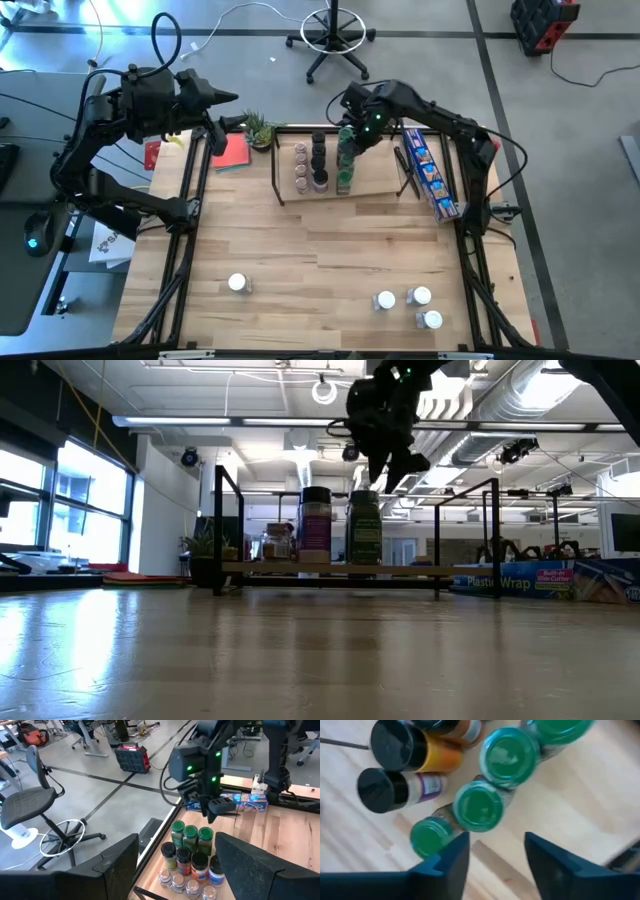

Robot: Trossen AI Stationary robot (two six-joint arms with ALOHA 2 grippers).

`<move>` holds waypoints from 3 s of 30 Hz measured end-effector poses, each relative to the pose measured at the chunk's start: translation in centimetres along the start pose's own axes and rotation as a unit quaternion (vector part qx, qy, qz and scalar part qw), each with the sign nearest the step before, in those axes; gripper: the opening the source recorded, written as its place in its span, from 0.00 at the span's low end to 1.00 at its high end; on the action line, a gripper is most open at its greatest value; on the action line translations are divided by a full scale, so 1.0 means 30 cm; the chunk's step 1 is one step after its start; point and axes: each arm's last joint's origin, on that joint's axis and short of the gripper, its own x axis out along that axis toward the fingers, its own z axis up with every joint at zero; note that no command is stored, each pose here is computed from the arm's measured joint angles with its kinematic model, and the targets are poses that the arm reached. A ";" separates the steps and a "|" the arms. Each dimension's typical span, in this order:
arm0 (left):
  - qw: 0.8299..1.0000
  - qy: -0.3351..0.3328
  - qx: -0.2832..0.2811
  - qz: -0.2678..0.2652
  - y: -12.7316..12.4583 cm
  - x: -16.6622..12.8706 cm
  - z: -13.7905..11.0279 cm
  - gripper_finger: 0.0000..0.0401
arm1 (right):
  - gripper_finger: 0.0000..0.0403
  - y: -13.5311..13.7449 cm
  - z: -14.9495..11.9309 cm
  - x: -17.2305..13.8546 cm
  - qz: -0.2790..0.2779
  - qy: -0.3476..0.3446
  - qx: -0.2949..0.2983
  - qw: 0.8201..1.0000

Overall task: Shelf spices
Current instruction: Adjust the green seasoning bottles on the shelf

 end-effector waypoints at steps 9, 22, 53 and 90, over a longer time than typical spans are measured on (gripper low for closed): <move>1.000 -0.001 0.000 0.000 0.000 0.000 0.000 0.64 | 0.62 -0.038 -0.001 0.110 0.066 0.034 0.027 0.997; 1.000 0.000 0.006 0.007 0.001 0.000 0.001 0.64 | 0.62 -0.027 0.020 0.140 0.110 0.012 0.052 0.992; 1.000 0.000 0.005 0.008 0.001 0.000 0.000 0.64 | 0.62 -0.033 0.014 0.138 0.103 0.017 0.032 0.994; 1.000 0.000 0.004 0.008 0.002 0.000 0.000 0.64 | 0.57 -0.098 -0.006 0.053 -0.040 0.031 0.017 0.999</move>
